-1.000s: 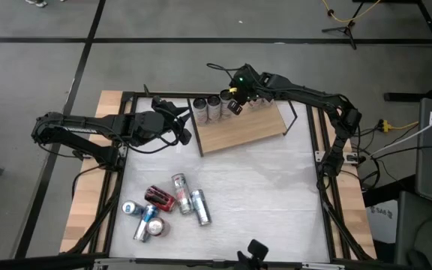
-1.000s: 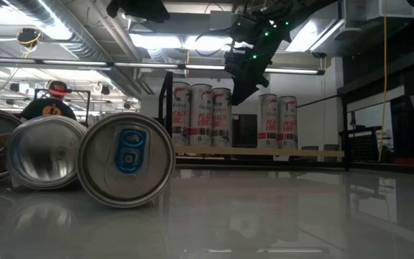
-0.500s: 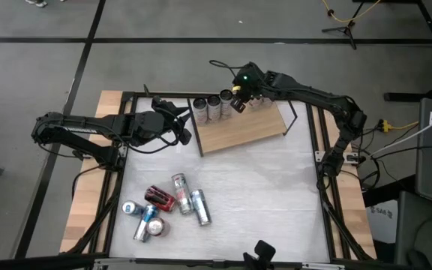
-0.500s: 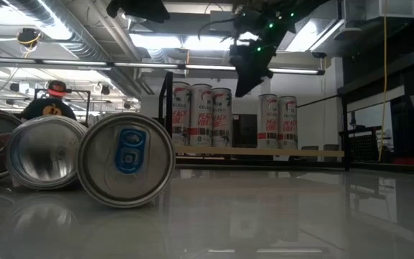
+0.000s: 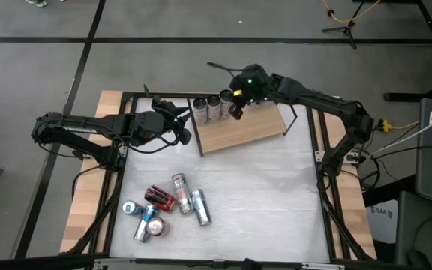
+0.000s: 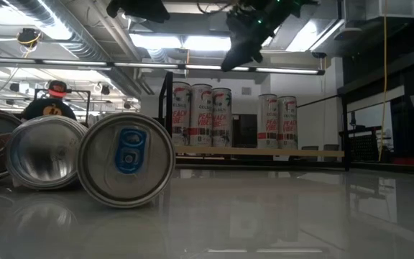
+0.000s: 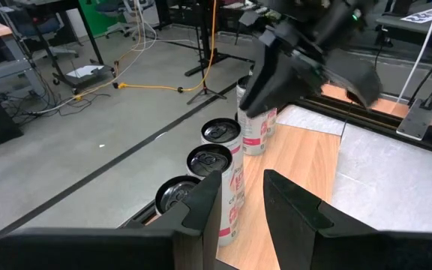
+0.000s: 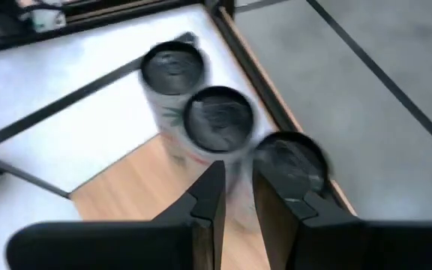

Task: Place canned beverage on shelf
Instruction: Adjust the white pink soda cans on the shelf

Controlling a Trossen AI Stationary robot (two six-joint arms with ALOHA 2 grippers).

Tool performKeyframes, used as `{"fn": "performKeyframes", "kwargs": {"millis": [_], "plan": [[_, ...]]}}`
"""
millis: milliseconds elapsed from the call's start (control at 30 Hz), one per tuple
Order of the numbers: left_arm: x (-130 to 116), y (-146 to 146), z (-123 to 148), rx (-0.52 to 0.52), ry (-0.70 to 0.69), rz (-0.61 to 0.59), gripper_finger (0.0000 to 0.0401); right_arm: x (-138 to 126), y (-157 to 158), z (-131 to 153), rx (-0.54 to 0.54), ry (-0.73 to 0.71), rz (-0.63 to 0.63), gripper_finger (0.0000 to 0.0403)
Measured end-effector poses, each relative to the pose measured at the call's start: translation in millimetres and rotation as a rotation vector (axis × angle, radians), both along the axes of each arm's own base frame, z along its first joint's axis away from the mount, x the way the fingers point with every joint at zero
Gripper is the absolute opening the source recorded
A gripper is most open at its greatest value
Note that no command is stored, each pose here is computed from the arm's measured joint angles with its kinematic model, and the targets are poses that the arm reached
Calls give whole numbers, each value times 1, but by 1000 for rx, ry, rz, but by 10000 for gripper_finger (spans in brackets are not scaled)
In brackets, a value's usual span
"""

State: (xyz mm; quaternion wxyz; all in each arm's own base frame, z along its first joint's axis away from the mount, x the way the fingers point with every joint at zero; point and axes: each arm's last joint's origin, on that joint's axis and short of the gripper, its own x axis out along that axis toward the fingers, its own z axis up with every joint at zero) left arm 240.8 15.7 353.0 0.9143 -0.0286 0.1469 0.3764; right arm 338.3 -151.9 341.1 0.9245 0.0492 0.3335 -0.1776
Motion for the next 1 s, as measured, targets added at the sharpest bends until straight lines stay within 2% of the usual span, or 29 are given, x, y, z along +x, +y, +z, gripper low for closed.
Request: {"fn": "performKeyframes", "kwargs": {"millis": [167,533,1000], "plan": [[0,0,0,0,0,0,92,4,7,0,-84,31,-72,66],[0,0,0,0,0,0,92,6,4,-14,-32,102,-51,66],[0,0,0,-1,-1,0,92,8,-7,-26,-58,154,-93,66]]}}
